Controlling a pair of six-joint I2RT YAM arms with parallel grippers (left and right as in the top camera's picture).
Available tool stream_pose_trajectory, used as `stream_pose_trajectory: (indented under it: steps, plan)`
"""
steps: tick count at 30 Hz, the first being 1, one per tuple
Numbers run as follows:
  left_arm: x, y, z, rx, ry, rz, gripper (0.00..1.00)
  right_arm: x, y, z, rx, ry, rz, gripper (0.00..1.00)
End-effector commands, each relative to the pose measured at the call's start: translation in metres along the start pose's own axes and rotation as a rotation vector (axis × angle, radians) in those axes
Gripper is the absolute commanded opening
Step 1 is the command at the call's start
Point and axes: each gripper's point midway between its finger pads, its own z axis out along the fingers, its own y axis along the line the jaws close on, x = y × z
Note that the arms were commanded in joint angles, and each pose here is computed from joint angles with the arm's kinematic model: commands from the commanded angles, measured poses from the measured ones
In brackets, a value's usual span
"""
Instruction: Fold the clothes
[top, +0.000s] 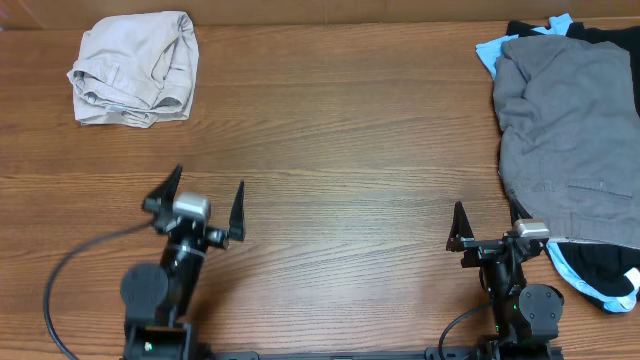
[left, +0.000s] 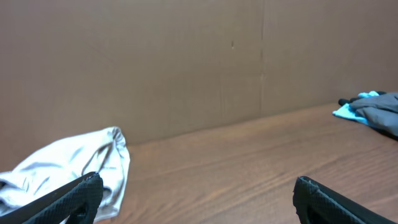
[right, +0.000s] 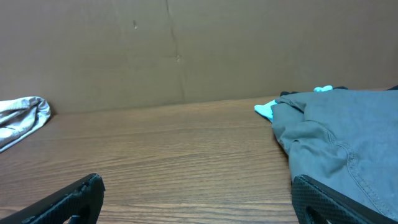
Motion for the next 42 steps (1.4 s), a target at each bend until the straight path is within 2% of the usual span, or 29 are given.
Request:
stream_pose_trajectory:
  steps: [1,8,19,42]
  plan:
    - [0.007,-0.003,-0.014,-0.002,-0.052,-0.009,1.00,0.000,-0.002,0.000,0.008,-0.011,0.000,1.00]
    - [0.024,0.001,-0.029,-0.035,-0.111,-0.027,1.00,0.000,-0.002,0.000,0.008,-0.011,0.000,1.00]
    - [0.075,0.000,-0.035,-0.041,0.088,-0.092,1.00,0.000,-0.002,0.000,0.008,-0.011,0.000,1.00]
    - [0.075,0.001,-0.035,-0.042,0.087,-0.094,1.00,0.000,-0.002,0.000,0.008,-0.011,0.000,1.00]
